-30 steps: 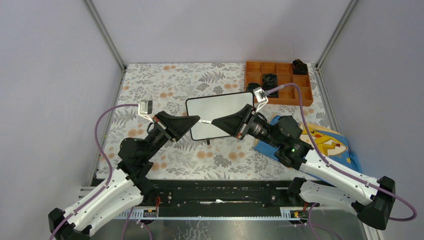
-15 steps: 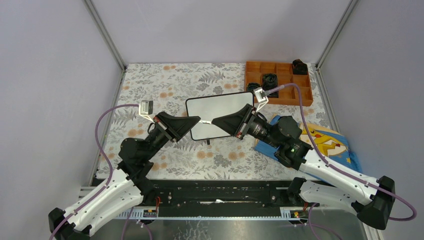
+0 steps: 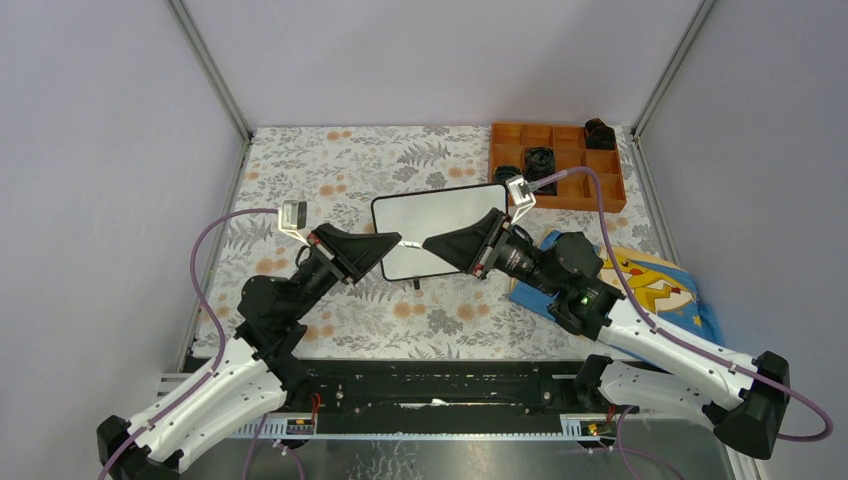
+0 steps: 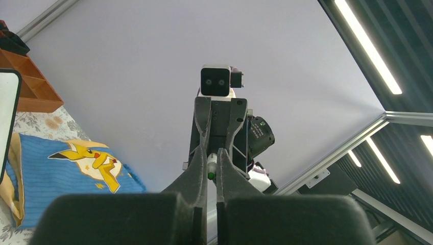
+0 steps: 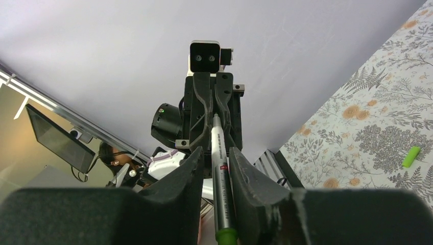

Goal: Write a sentence on the whiteboard

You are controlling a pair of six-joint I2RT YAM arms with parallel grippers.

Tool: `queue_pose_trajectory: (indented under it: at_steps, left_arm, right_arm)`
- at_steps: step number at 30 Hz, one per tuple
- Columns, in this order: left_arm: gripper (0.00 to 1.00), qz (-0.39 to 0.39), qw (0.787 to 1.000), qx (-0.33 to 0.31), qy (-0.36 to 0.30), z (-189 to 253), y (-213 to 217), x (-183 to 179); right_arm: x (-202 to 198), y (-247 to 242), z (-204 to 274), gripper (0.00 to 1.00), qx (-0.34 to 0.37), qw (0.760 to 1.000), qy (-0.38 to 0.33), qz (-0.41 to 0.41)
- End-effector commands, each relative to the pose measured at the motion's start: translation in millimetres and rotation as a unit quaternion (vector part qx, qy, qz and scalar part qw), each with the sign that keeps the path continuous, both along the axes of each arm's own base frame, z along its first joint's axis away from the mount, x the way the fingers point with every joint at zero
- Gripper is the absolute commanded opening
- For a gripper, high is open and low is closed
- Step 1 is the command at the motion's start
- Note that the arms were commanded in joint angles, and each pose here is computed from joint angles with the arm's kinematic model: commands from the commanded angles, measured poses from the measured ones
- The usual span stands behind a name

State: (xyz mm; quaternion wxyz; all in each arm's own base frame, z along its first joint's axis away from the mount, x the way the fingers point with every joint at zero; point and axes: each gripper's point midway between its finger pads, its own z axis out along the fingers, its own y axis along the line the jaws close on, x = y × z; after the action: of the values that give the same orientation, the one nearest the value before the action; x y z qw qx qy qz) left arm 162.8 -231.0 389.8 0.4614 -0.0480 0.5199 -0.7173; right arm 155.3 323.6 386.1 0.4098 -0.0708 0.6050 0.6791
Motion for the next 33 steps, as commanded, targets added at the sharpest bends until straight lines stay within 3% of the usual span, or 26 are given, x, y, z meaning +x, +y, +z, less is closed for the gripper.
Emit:
queue_pose_trajectory:
  at_steps: [1,11,15,19,21,25,33]
  left_arm:
    - [0.0,0.007,1.0,0.008,-0.006,-3,-1,1]
    - [0.0,0.006,1.0,0.016,-0.002,-7,-2,1]
    - [0.01,0.015,0.999,0.03,0.003,-13,-1,3]
    - [0.54,0.027,0.999,0.046,0.008,-19,2,5]
    - [0.73,0.035,0.997,0.062,0.011,-23,3,6]
    - [0.85,0.076,0.991,0.112,0.013,-27,16,8]
    - [0.89,0.194,0.944,0.268,-0.002,-49,61,17]
  right_arm:
    - [-8,-5,23,0.28,0.034,0.999,-0.029,0.01]
    - [-8,-4,22,0.02,0.036,0.999,-0.031,0.013]
    - [-7,-7,22,0.0,0.036,0.999,-0.033,0.006]
    - [-6,-11,22,0.0,0.023,0.999,-0.041,-0.007]
    - [-2,-18,19,0.0,0.003,0.998,-0.048,-0.032]
    - [14,-47,13,0.0,-0.059,0.989,-0.066,-0.121]
    - [54,-110,-39,0.0,-0.238,0.926,-0.059,-0.288]
